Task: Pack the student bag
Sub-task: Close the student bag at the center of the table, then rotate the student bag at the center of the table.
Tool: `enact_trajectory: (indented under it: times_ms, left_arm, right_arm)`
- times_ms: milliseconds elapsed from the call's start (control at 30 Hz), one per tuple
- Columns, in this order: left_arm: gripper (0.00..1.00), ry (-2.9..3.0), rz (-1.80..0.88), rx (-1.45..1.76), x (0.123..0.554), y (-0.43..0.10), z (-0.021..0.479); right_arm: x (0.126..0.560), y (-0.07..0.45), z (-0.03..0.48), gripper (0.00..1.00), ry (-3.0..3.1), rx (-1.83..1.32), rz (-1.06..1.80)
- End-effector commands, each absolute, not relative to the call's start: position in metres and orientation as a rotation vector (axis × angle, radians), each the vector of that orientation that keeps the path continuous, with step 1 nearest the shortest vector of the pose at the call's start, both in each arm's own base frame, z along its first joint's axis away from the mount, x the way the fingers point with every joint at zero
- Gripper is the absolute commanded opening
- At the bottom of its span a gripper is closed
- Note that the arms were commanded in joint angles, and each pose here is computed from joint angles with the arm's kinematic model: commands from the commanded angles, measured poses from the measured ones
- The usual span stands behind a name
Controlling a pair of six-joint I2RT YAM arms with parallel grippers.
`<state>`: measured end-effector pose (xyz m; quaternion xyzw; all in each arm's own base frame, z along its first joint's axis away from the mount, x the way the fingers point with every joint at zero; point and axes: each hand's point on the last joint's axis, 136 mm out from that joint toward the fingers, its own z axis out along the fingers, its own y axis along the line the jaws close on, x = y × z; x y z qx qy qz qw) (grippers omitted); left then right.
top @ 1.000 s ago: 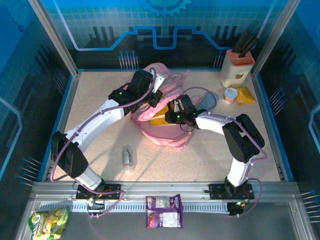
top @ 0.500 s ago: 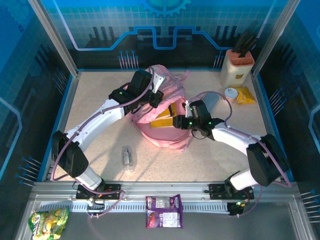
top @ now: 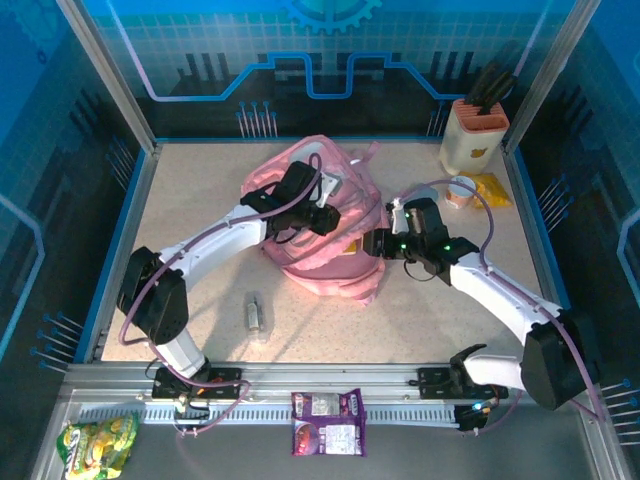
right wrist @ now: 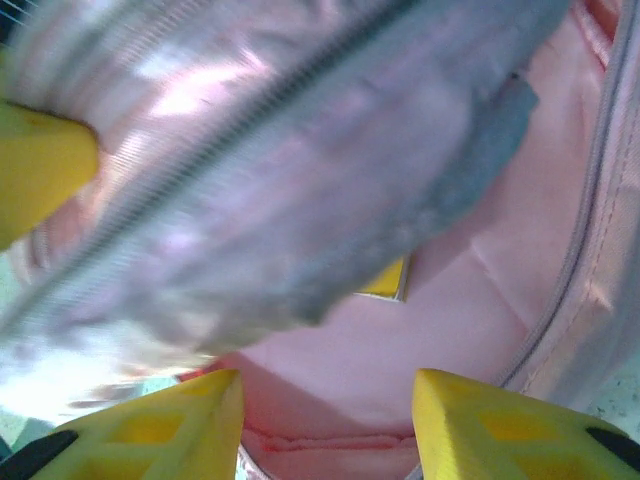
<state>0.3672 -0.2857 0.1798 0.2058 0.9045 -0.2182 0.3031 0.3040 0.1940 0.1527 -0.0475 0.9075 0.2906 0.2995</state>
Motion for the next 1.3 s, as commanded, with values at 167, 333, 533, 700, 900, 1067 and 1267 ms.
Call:
enact_trajectory:
  times_ms: [167, 333, 533, 700, 900, 1067, 1267]
  left_arm:
    - [0.61, 2.259, -0.726, 0.236, 0.341, -0.249, 0.218]
    - [0.67, 2.315, -0.686, -0.125, 0.339, -0.185, 0.186]
    - [0.68, 2.343, -0.760, -0.520, 0.344, -0.135, 0.140]
    - [0.70, 2.313, -0.796, -0.697, 0.354, -0.120, 0.114]
    - [0.72, 2.309, -0.880, -0.795, 0.370, -0.124, 0.096]
    - [0.70, 2.339, -0.865, -0.871, 0.372, -0.123, 0.077]
    - [0.67, 2.377, -0.732, -0.949, 0.366, -0.107, 0.060]
  right_arm:
    - [0.289, 0.212, 0.163, 0.50, 2.434, -0.212, 0.855]
    - [0.282, 0.236, 0.152, 0.51, 2.473, -0.259, 0.896]
    - [0.270, 0.266, 0.132, 0.55, 2.529, -0.306, 0.917]
    - [0.266, 0.278, 0.115, 0.57, 2.572, -0.310, 0.896]
    - [0.266, 0.279, 0.106, 0.58, 2.601, -0.277, 0.889]
    - [0.266, 0.277, 0.103, 0.58, 2.612, -0.268, 0.875]
    - [0.262, 0.270, 0.105, 0.58, 2.625, -0.274, 0.841]
